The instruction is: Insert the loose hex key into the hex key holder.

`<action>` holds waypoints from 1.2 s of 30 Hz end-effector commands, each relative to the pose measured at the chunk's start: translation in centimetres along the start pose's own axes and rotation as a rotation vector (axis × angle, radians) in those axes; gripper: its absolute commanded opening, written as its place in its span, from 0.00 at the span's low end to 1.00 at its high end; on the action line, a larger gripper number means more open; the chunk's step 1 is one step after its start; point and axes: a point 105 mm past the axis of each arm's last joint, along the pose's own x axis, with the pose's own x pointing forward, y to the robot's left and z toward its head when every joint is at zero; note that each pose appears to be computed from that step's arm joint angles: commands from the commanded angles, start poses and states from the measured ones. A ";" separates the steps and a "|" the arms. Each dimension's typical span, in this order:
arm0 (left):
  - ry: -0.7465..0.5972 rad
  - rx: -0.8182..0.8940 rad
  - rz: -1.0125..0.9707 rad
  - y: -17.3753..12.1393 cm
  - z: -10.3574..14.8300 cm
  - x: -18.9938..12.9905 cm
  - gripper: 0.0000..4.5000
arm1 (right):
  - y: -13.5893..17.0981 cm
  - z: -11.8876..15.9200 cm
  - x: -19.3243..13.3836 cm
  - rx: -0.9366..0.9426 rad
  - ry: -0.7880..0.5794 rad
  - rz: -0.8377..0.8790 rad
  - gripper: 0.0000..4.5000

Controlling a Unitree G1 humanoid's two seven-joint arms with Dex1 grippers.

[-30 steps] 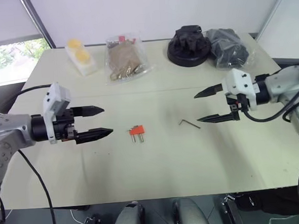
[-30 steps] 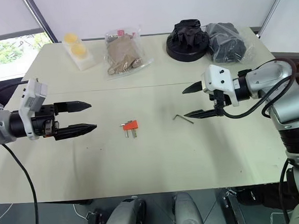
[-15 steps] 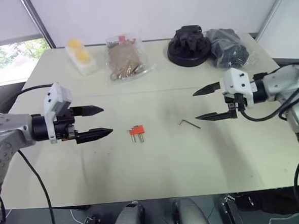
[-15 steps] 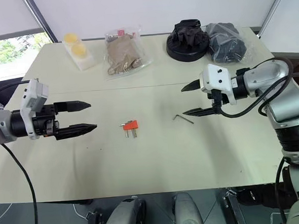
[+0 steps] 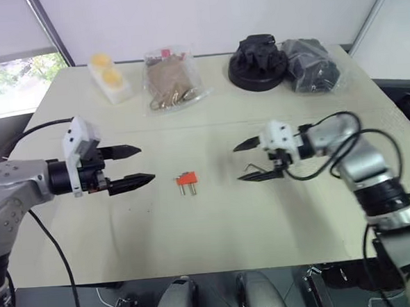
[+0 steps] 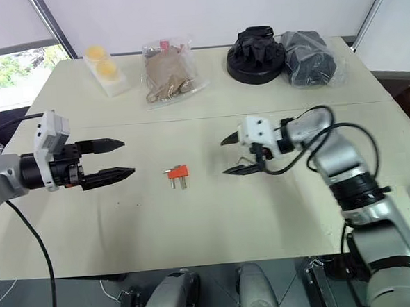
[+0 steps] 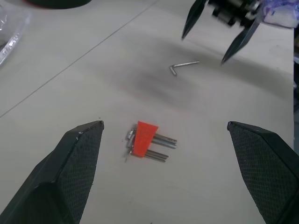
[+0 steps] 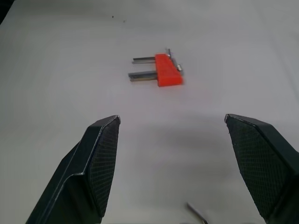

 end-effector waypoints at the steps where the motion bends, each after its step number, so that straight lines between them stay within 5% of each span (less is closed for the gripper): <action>1: -0.016 0.043 0.016 -0.4 0.6 -0.2 0.98 | -0.9 0.1 2.2 -0.048 -0.001 -0.006 0.83; 14: -0.013 0.030 0.062 -1.4 0.1 -0.8 0.98 | -2.0 -1.3 7.6 -0.066 0.012 0.015 0.83; 36: -0.010 0.016 0.089 -2.0 0.0 -1.2 0.98 | -1.4 -0.6 11.2 -0.001 -0.051 0.046 0.83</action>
